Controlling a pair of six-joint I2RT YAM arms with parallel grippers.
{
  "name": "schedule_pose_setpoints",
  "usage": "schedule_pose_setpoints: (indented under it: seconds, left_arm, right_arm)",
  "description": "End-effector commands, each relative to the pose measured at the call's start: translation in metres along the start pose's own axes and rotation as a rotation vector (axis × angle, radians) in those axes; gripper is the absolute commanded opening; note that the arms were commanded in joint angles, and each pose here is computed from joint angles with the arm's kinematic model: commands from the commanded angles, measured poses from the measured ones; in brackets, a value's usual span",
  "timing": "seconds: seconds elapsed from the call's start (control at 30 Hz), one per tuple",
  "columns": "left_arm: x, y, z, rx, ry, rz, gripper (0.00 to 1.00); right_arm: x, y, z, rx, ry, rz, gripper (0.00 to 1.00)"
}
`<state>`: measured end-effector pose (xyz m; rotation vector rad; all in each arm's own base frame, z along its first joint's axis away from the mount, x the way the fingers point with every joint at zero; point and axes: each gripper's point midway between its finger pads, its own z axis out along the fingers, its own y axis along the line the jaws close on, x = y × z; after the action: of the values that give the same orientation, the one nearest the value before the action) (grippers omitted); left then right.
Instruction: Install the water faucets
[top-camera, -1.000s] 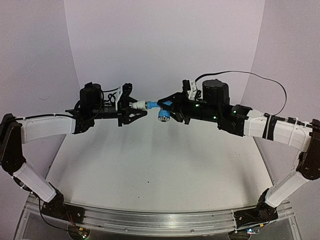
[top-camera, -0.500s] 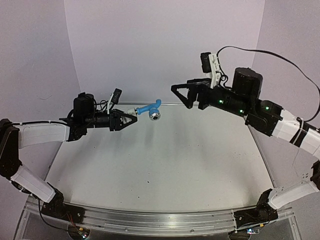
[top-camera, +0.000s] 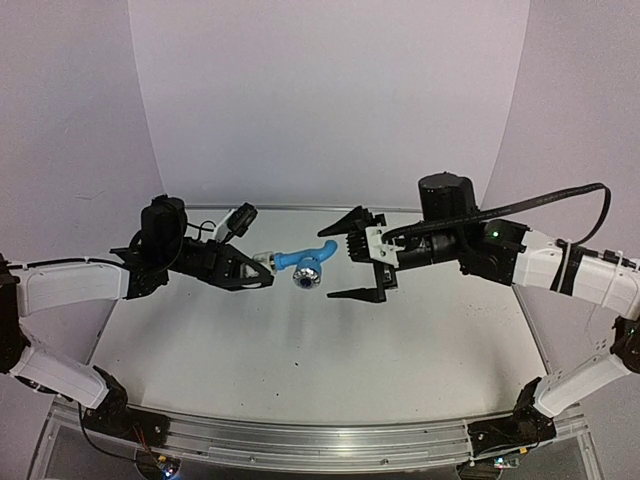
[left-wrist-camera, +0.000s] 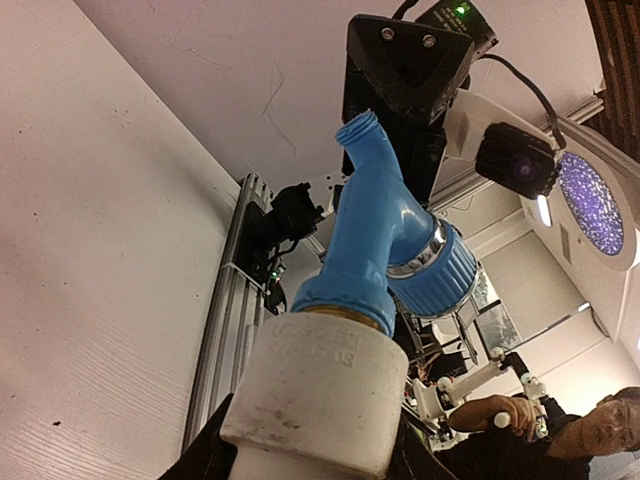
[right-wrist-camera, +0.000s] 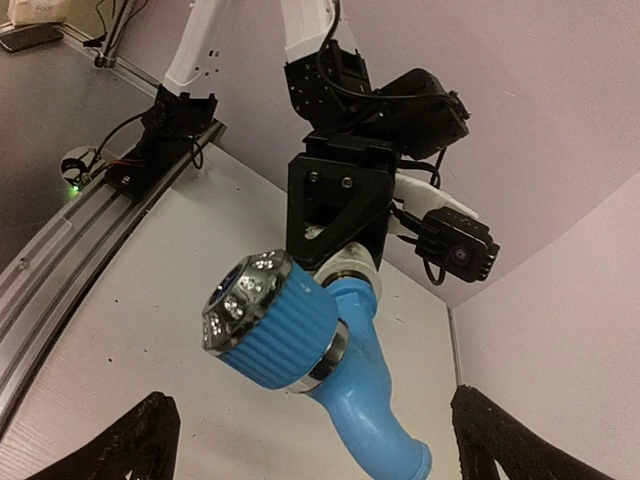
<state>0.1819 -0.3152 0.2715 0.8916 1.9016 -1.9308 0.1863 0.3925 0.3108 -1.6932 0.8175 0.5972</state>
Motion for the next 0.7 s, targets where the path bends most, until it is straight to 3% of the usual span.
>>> schedule_pose_setpoints:
  seconds: [0.0,0.23,0.37,0.5,0.6,0.67]
  left_arm:
    - [-0.001,-0.028,-0.003,0.068,0.021,0.038,0.00]
    - [-0.007,-0.029,-0.001,0.070,0.020,0.056,0.00]
    - [-0.012,-0.028,0.000,0.068,0.015,0.093,0.00]
    - [-0.027,-0.022,-0.003,-0.018,-0.078,0.271,0.00]
    - [-0.051,-0.006,-0.011,-0.191,-0.201,0.479,0.00]
    - [-0.076,0.008,-0.022,-0.363,-0.290,0.632,0.00]
  right_arm:
    - [-0.023,0.005,0.017,-0.053,-0.088,-0.138,0.90]
    - [-0.031,-0.005,0.042,-0.006,-0.107,-0.131,0.68]
    - [-0.023,-0.016,0.049,0.041,-0.062,-0.047,0.47]
    - [-0.021,-0.027,0.051,0.079,-0.051,0.169,0.19]
    - [-0.025,-0.032,0.051,0.090,-0.091,0.445,0.01]
    - [-0.027,-0.045,0.048,0.146,-0.121,0.665,0.00]
